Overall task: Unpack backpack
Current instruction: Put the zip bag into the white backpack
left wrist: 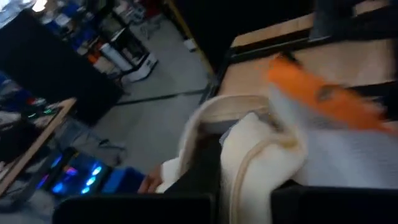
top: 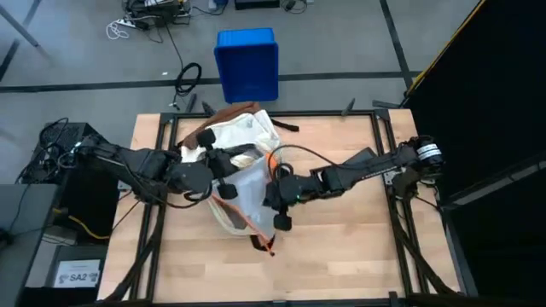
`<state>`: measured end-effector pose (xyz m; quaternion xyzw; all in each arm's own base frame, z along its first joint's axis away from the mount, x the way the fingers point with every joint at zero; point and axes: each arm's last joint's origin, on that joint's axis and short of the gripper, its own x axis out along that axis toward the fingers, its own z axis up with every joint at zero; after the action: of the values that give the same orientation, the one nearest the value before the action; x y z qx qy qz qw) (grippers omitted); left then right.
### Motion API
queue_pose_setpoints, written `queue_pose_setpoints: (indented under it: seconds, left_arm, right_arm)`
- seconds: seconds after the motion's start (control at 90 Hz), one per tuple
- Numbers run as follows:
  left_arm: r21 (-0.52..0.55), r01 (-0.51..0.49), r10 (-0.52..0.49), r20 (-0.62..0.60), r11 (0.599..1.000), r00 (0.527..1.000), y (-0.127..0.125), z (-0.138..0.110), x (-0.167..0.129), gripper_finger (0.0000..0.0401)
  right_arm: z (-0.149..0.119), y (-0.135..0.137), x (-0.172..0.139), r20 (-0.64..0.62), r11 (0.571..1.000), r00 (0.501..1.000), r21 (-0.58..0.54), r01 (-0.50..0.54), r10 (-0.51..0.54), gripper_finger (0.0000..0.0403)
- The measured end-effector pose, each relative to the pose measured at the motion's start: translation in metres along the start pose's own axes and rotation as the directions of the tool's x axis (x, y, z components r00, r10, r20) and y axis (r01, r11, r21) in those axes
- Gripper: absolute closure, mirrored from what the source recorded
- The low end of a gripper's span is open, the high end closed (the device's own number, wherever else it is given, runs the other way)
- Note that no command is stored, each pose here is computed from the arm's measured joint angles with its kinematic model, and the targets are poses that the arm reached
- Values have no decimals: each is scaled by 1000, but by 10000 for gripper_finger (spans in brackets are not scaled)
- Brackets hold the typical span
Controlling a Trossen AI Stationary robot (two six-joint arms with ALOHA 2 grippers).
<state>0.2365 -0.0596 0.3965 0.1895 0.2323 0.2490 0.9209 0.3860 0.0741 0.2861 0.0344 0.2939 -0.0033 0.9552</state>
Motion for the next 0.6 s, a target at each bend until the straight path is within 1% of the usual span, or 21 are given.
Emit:
queue_pose_setpoints:
  seconds: [0.156,0.233,0.311,0.411,0.522,0.6]
  left_arm:
    - [-22,90,-89,31,996,996,-2,3,0,401]
    - [-33,126,-125,49,991,991,-3,5,0,401]
    - [-29,135,-134,47,990,990,-4,5,0,401]
    - [-20,140,-139,38,990,990,-4,4,0,401]
    - [-14,151,-150,31,988,988,-4,3,0,401]
    - [-4,156,-156,17,988,988,-5,1,-1,401]
  right_arm:
    - [8,-27,12,70,996,995,39,75,-77,403]
    - [9,-42,26,110,992,986,50,117,-122,403]
    - [5,-56,44,126,988,981,67,138,-146,403]
    - [-4,-70,62,104,984,980,81,161,-169,403]
    - [-17,-78,78,44,980,982,83,181,-185,403]
    - [-24,-78,84,-2,986,989,74,150,-151,403]
